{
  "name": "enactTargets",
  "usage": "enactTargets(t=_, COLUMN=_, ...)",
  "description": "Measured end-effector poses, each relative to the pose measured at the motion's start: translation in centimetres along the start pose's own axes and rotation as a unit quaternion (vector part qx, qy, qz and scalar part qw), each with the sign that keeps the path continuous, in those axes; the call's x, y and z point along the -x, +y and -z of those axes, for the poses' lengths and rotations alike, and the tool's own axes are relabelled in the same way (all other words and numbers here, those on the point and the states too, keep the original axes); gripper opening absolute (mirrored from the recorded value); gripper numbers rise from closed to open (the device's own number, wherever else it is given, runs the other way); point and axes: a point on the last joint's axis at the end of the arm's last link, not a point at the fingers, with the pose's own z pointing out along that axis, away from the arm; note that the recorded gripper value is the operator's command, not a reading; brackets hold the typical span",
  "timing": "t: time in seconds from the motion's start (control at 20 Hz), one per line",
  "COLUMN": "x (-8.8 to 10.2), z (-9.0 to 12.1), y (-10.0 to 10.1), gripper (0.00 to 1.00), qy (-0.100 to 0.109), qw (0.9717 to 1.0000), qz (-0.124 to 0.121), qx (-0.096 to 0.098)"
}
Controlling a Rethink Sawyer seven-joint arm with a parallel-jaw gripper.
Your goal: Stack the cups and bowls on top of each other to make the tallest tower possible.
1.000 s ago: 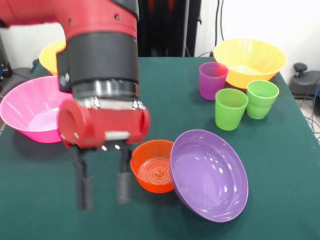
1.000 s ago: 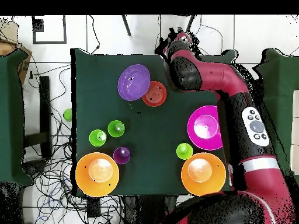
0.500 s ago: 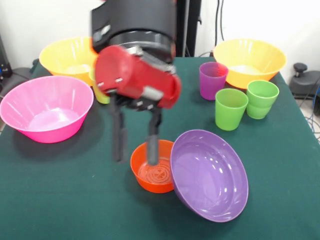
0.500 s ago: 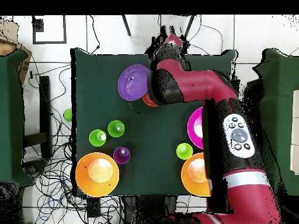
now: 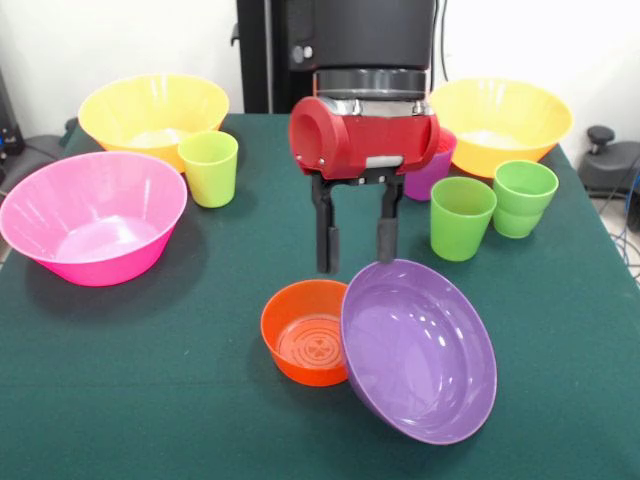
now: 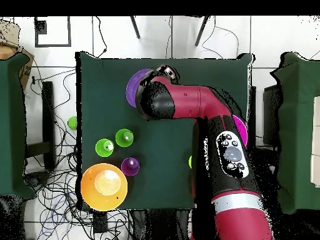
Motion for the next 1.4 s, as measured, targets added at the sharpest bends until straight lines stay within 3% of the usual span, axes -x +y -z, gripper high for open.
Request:
enactTargets(t=0.15, x=-1.7, z=-0.3, y=1.5, gripper=1.00, qy=0.052, qw=0.9959, qz=-0.062, qx=0.040)
enactTargets(t=0.25, x=-2.9, z=-0.8, y=2.2, gripper=1.00, qy=0.082, qw=0.9889, qz=-0.107, qx=0.062)
enactTargets(t=0.3, x=-3.7, z=-1.4, y=2.7, gripper=1.00, qy=0.100, qw=0.9811, qz=-0.146, qx=0.077)
enactTargets(t=0.5, x=-5.0, z=-2.8, y=3.6, gripper=1.00, qy=0.123, qw=0.9682, qz=-0.199, qx=0.089)
enactTargets(t=0.6, x=-5.4, z=-3.1, y=4.1, gripper=1.00, qy=0.129, qw=0.9653, qz=-0.209, qx=0.087)
enactTargets(t=0.7, x=-5.5, z=-3.1, y=4.3, gripper=1.00, qy=0.132, qw=0.9641, qz=-0.214, qx=0.086)
enactTargets(t=0.8, x=-5.4, z=-3.0, y=4.6, gripper=1.00, qy=0.133, qw=0.9638, qz=-0.215, qx=0.085)
enactTargets(t=1.05, x=-4.2, z=-2.4, y=5.9, gripper=1.00, qy=0.131, qw=0.9664, qz=-0.205, qx=0.082)
enactTargets(t=1.15, x=-3.6, z=-2.0, y=6.7, gripper=1.00, qy=0.131, qw=0.9656, qz=-0.209, qx=0.082)
enactTargets(t=1.3, x=-2.7, z=-1.2, y=7.9, gripper=1.00, qy=0.132, qw=0.9614, qz=-0.227, qx=0.082)
enactTargets(t=1.35, x=-2.1, z=-0.7, y=8.9, gripper=1.00, qy=0.132, qw=0.9559, qz=-0.248, qx=0.085)
enactTargets(t=1.4, x=-2.0, z=-0.6, y=9.2, gripper=1.00, qy=0.132, qw=0.9541, qz=-0.255, qx=0.086)
